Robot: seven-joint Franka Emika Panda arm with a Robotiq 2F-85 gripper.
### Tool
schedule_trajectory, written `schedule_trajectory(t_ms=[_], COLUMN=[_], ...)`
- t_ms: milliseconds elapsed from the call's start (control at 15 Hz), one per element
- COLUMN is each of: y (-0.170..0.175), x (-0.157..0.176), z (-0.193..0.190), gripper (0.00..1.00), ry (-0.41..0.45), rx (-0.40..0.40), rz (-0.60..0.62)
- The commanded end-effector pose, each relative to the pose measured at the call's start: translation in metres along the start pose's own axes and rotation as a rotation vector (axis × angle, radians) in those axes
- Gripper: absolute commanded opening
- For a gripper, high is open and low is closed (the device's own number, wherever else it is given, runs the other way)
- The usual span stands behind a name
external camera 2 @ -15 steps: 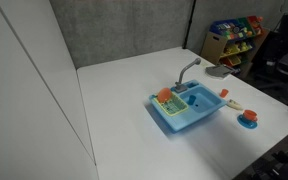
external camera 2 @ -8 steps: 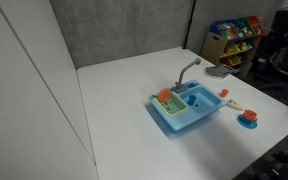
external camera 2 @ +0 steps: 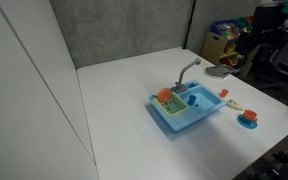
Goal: Put the bottle on the sink
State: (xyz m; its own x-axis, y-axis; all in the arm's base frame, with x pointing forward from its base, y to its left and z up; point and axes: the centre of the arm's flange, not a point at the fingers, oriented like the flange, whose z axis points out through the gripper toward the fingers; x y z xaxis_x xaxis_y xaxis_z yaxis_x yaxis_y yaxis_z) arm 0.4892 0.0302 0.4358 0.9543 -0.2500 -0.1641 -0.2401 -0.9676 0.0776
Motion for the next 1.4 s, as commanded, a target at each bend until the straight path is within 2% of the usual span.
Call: schedule_trajectory(t_ms=[0,267,467,800,1067,1333], y=[-0.02,-0.037,-0.049,-0.066,-0.081,-0.084], x=[0.026,0.046,0.065,0.087,0.099,0.114], z=[-0.002,0.008,0.023,0.057,0.086,0.105], gripper=[1.0,1.0,1.0,1.0,1.0,1.0], ry=[0.076,0.12,0.141,0.142,0.145,0.114], rx=[0.008,0.025,0.019,0.003,-0.042,-0.051], rz=[-0.061,-0.131,-0.13,-0.141,-0.157,-0.106])
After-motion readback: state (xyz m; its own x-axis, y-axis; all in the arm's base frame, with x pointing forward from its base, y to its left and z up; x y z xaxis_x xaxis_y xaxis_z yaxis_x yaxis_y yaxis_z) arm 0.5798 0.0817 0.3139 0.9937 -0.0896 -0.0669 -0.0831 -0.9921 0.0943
